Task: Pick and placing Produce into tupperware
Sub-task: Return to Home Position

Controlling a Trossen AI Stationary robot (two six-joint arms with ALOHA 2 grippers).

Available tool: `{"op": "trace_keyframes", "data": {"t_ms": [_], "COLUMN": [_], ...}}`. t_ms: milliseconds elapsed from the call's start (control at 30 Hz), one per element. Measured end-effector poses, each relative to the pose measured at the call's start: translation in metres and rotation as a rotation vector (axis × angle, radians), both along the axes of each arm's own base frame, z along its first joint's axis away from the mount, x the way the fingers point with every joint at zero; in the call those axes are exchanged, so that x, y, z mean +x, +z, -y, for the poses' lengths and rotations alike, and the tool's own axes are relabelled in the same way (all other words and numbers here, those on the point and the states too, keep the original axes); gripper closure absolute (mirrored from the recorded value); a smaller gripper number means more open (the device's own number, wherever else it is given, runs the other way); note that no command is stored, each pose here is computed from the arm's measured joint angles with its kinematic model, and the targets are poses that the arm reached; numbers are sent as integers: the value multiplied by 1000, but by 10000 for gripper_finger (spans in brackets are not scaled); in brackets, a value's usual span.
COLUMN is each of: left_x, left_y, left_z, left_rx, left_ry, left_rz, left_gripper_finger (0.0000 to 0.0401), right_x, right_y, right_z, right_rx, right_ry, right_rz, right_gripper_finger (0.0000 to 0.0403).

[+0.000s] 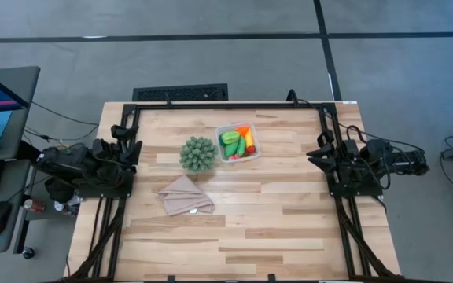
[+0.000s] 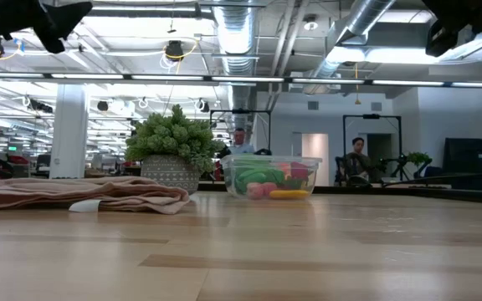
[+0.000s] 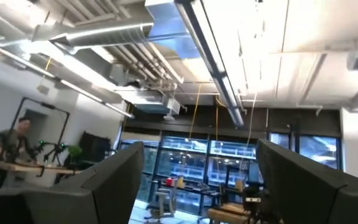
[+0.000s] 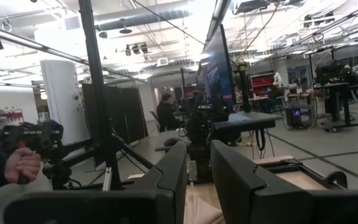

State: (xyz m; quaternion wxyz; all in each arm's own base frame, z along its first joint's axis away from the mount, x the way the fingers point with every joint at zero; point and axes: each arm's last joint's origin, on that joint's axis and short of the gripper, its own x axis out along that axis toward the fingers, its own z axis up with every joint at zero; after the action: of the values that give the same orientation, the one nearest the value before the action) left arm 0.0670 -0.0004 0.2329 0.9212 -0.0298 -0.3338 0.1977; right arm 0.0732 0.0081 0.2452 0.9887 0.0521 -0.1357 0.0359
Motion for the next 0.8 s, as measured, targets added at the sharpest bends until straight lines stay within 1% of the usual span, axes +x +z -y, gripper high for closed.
{"op": "trace_keyframes", "data": {"t_ms": [67,167,267,400,533,633,733,800], "left_x": [0,-2,-3,-9,-19,-26,-25,-22], "left_y": [0,2,2,7,14,17,17,16], "left_z": [0,1,0,-1,-4,-5,-5,-3], "left_rx": [17,44,68,95,124,125,126,137], "left_ry": [-5,-11,7,66,149,188,181,121], "left_rz": [-4,35,27,82,164,224,227,213], "left_gripper_finger": [101,101,101,101,101,101,101,101], "right_x": [0,0,0,0,-1,-1,-1,-1], "right_y": [0,0,0,1,3,4,4,3], "right_z": [0,0,0,0,0,0,0,0], "right_rx": [1,2,3,1,-22,-39,-42,-46], "right_ry": [0,1,1,1,-7,-13,-14,-15], "right_rz": [0,1,1,5,33,48,41,45], "right_gripper_finger": [335,335,335,335,335,335,335,335]}}
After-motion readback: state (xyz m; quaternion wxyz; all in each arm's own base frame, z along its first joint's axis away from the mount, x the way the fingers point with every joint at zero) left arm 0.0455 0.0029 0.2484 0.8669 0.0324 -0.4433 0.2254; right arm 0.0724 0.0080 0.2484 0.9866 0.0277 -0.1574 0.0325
